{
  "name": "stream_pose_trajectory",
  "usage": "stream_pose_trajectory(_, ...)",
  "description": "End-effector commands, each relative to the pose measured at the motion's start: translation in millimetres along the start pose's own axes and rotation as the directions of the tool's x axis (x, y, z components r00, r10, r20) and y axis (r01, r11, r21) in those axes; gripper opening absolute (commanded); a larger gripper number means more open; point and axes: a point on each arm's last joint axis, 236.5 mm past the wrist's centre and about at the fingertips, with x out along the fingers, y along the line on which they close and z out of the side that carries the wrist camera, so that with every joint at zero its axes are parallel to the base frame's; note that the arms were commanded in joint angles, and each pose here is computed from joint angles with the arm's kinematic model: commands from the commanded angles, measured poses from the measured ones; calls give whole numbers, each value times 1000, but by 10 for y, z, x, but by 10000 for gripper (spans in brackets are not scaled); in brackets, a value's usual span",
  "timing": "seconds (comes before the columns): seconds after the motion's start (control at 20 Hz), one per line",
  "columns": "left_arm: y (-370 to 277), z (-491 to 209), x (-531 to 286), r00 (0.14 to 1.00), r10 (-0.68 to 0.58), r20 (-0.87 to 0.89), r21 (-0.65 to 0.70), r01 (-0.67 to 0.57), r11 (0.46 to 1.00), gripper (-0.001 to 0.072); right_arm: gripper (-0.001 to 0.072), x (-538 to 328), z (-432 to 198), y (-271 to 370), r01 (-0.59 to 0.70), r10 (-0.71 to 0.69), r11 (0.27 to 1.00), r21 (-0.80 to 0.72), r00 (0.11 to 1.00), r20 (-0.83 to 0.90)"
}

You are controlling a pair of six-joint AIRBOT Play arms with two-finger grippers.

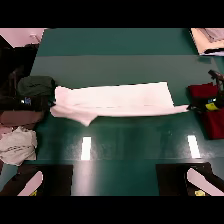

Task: Fold the shirts.

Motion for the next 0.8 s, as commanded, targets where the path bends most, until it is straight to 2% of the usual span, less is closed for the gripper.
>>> stream_pose_trajectory(0.0,59,447,-51,987,34,156,-9,-33,999,23,13,8,337,57,-23,22,1000,7,999,33)
stream_pose_trajectory(0.25,333,588,248,985,67,158,-70,-57,996,23,13,398,692,232,-40,39,999,-34,999,-22)
stream_pose_trajectory(0.6,670,898,565,964,109,242,-177,-66,982,25,27,728,1410,442,-41,42,999,-9,995,91)
stream_pose_trajectory(0.65,691,920,601,963,107,249,-197,-58,979,137,222,781,1537,530,-74,73,997,6,990,123)
stream_pose_trajectory(0.7,700,953,635,961,100,259,-233,-38,972,441,508,821,1647,641,-132,126,991,30,980,151)
stream_pose_trajectory(0.75,705,984,660,958,93,270,-270,-18,963,621,584,841,1735,754,-199,187,978,57,968,169)
